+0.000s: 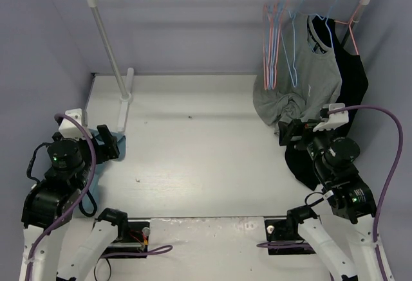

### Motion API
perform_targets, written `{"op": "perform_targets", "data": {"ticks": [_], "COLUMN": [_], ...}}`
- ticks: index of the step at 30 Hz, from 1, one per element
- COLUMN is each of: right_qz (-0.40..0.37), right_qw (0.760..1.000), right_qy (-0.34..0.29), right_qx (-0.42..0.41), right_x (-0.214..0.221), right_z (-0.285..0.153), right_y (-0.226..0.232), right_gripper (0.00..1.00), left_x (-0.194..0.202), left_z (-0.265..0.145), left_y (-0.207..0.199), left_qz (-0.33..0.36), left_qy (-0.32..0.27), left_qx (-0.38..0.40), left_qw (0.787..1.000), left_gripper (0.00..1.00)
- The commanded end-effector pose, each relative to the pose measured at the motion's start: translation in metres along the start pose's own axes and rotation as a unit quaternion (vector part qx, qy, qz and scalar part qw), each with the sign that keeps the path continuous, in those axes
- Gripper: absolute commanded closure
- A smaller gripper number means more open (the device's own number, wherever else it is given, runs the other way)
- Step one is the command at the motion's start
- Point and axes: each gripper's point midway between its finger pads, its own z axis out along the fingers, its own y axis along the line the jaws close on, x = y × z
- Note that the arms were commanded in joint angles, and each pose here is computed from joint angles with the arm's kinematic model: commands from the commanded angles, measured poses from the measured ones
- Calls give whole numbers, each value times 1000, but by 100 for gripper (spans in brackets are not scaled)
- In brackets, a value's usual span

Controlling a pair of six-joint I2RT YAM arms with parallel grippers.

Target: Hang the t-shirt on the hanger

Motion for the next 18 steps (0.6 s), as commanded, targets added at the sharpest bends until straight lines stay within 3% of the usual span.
{"op": "perform_targets", "data": {"ticks": [1, 4, 8, 13, 18], "right_qz": [0, 8, 7, -9, -18], "right_qw": [999, 998, 998, 998, 998], "right_qy": [-19, -11, -7, -8, 7], "right_qx": [-39, -59, -57, -60, -68], "right_x": [-12, -6, -3, -1, 3], "right_z": [1, 4, 5, 8, 13], "right_y": [16, 23, 24, 26, 31], "right_gripper": [0, 0, 0, 0, 0], "left_x": [7, 28, 58, 94, 135], "left_z": [16, 29, 46, 76, 95], "left_y": [9, 28, 55, 68, 104], "left_qz": [-38, -61, -91, -153, -188], "left_qy": [19, 52, 89, 108, 169], "left_qx": [-50, -125, -243, -314, -414], "left_qw": [998, 989, 962, 931, 874], "left_gripper": [22, 22, 22, 17, 16]}}
